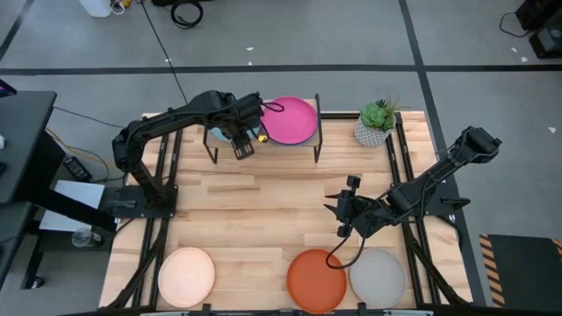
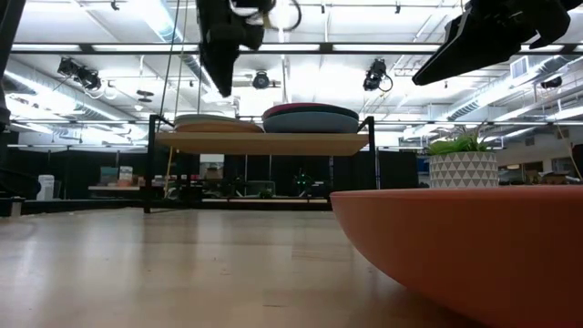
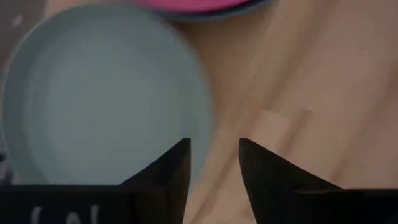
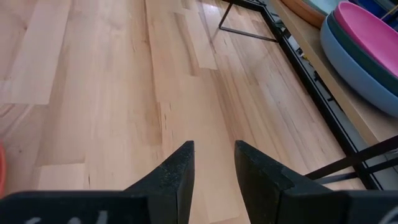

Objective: Place and stack plates onto a shelf
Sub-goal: Stack the light orange plate on top of the light blue plate on the shelf

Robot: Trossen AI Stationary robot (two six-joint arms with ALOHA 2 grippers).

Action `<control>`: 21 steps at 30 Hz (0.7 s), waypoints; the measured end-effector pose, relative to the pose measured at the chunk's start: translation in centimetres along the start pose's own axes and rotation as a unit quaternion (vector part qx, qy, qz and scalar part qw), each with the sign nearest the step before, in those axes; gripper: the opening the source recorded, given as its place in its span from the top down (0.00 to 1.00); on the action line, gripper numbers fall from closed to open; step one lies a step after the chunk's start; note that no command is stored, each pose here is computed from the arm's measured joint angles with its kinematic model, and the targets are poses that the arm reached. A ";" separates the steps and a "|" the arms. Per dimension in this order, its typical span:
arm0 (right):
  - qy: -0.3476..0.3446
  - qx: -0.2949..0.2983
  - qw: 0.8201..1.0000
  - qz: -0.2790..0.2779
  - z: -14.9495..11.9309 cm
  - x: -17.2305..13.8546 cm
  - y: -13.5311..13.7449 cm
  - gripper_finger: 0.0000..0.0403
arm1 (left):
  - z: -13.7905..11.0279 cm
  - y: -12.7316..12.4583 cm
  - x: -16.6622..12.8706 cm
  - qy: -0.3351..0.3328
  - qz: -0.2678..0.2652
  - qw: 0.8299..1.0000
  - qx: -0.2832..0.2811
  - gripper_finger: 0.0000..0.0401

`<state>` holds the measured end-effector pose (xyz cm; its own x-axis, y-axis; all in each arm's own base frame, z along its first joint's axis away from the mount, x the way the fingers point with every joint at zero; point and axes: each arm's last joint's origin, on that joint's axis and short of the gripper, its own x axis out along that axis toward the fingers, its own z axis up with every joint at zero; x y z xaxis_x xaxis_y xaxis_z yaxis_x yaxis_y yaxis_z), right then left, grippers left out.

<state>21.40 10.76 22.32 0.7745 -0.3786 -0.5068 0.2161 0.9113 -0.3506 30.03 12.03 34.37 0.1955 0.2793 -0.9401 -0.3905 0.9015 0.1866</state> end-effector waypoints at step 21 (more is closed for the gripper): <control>-0.004 -0.006 1.000 0.001 0.1 0.2 0.2 0.70 | -13.0 -24.7 1.0 0.104 -0.129 0.980 -0.114 0.64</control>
<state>21.62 10.91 22.22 0.7795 -0.3754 -0.5015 0.2069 0.9099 -0.3595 28.16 -14.27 25.08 0.1366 -0.0434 -0.9897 -0.5467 0.8298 -0.1119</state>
